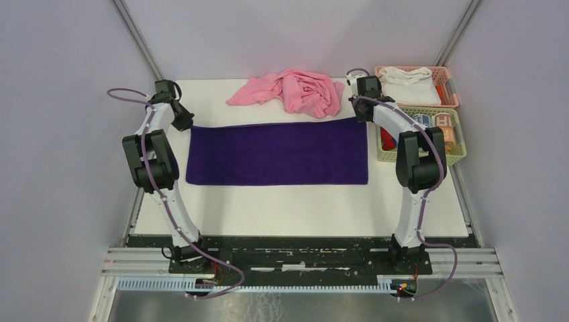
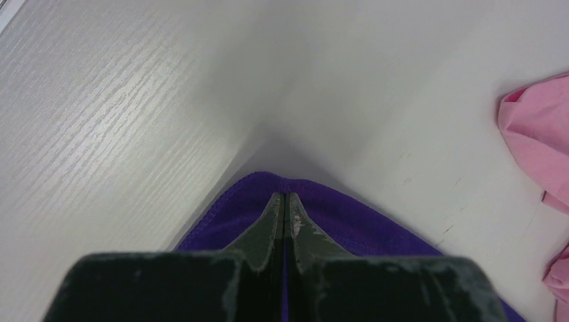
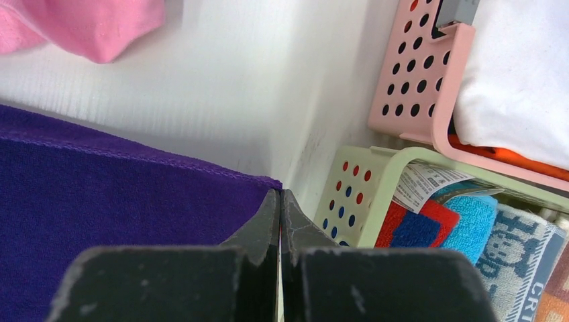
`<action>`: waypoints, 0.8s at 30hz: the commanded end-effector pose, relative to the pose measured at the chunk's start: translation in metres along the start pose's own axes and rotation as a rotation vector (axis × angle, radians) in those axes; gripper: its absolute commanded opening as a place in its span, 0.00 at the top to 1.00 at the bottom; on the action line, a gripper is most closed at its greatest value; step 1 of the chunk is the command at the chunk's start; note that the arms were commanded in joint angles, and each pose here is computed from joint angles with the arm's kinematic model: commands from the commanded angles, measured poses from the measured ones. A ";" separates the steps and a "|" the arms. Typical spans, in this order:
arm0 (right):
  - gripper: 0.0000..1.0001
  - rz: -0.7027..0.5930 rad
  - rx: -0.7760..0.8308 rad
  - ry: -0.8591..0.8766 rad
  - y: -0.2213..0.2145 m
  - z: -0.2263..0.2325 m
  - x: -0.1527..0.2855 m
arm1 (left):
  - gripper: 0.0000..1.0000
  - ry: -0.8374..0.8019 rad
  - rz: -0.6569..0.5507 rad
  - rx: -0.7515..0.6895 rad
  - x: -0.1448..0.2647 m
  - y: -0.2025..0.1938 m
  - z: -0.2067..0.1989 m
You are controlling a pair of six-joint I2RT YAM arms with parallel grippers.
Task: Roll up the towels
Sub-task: Fold the towel at the center of the board.
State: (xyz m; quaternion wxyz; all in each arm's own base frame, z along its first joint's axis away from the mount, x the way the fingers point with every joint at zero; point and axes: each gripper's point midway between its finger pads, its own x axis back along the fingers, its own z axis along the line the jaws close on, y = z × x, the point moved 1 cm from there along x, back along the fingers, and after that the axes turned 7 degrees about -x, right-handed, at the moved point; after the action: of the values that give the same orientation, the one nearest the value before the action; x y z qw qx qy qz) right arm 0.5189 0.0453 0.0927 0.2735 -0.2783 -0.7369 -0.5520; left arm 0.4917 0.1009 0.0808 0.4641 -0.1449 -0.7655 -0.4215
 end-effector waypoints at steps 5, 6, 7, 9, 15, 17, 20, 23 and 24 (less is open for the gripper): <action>1.00 -0.069 0.014 0.011 0.016 -0.012 0.039 | 0.97 0.010 -0.076 0.012 0.049 0.005 0.011; 1.00 -0.064 0.016 0.017 0.012 -0.011 0.042 | 0.97 0.018 -0.074 0.016 0.051 0.002 0.015; 1.00 -0.060 0.015 0.020 0.008 -0.011 0.045 | 0.97 0.026 -0.074 0.024 0.054 0.000 0.019; 1.00 -0.051 0.011 0.026 0.002 -0.011 0.053 | 0.97 0.032 -0.071 0.052 0.060 -0.005 0.028; 1.00 -0.003 -0.033 0.012 -0.024 -0.014 0.074 | 0.97 0.047 -0.078 0.127 0.078 -0.020 0.054; 1.00 0.009 -0.070 0.018 -0.032 -0.013 0.082 | 0.97 0.046 -0.092 0.150 0.086 -0.023 0.060; 1.00 0.029 -0.126 0.020 -0.047 -0.011 0.092 | 0.97 0.046 -0.091 0.175 0.093 -0.037 0.070; 1.00 0.025 -0.167 0.029 -0.058 -0.009 0.106 | 0.97 0.043 -0.078 0.192 0.098 -0.050 0.077; 1.00 0.028 -0.178 0.033 -0.063 -0.008 0.109 | 0.97 0.043 -0.077 0.195 0.100 -0.053 0.079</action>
State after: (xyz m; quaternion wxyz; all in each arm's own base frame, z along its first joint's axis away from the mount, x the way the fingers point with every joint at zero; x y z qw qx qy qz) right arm 0.4157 0.0341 0.1122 0.2927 -0.3058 -0.6988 -0.5766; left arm 0.3635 0.1099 0.1041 0.4988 -0.0961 -0.7762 -0.3735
